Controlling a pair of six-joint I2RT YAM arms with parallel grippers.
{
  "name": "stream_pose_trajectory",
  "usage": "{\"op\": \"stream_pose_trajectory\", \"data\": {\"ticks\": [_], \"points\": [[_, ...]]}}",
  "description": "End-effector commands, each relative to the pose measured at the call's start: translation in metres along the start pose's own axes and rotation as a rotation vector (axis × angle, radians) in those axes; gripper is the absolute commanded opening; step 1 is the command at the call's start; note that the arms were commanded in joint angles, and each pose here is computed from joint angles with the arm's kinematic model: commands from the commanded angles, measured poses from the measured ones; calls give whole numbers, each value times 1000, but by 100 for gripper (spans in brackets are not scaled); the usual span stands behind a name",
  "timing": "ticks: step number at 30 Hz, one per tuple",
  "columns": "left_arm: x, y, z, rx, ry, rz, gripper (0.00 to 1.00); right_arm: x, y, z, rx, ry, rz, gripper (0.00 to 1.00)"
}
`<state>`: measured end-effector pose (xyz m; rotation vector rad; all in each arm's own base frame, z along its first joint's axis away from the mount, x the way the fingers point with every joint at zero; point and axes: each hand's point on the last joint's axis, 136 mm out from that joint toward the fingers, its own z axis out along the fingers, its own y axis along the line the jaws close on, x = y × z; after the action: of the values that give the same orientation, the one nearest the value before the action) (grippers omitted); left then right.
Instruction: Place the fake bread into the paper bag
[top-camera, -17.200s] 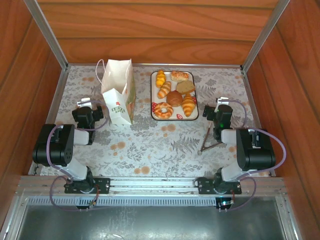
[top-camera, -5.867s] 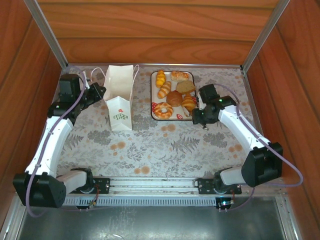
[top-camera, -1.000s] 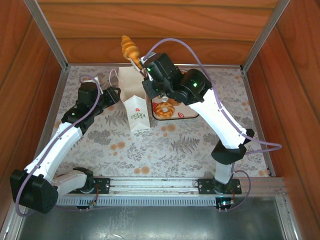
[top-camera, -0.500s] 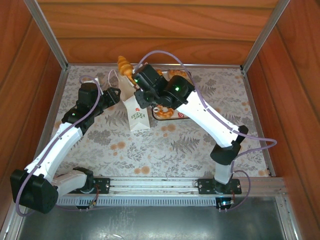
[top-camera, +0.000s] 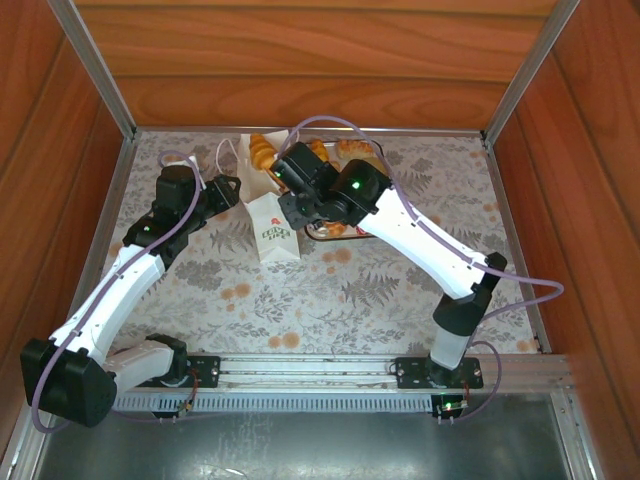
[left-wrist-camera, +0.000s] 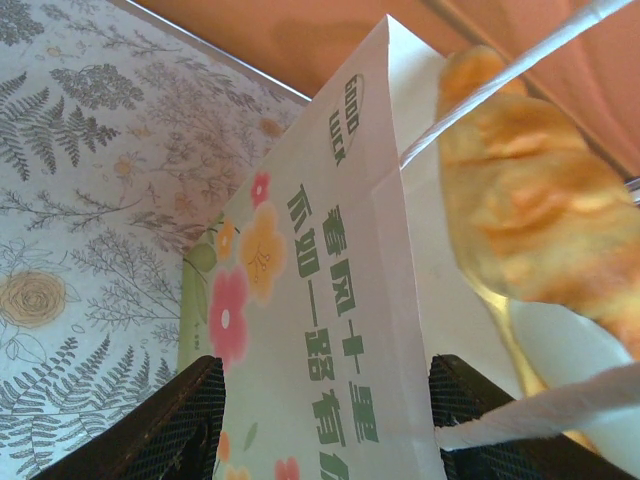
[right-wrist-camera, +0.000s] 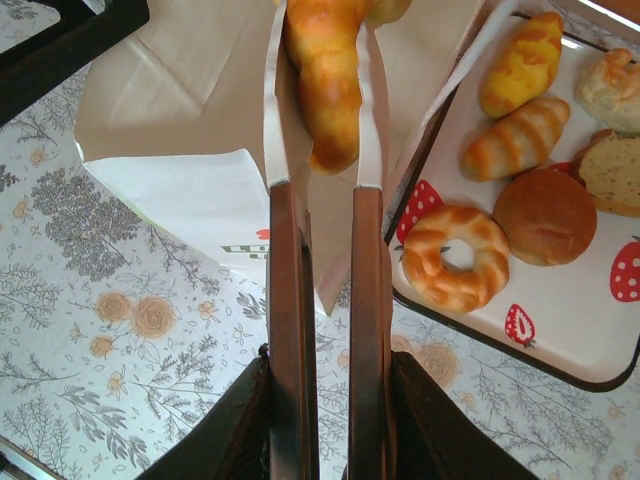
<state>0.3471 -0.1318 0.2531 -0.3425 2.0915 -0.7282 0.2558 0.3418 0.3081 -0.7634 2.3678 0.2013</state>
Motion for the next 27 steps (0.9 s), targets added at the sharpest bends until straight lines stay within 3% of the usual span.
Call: {"op": "stream_pose_trajectory", "data": {"ticks": [1, 8, 16, 27], "points": [[3, 8, -2, -25, 6, 15, 58, -3, -12, -16, 30, -34, 10, 27], [2, 9, -1, -30, 6, 15, 58, 1, -4, -22, -50, -37, -30, 28], [2, 9, -1, -31, 7, 15, 58, 10, -10, -18, -42, 11, -28, 29], [2, 6, -1, -19, 13, 14, 58, 7, -17, -15, -19, 4, -8, 45]]}}
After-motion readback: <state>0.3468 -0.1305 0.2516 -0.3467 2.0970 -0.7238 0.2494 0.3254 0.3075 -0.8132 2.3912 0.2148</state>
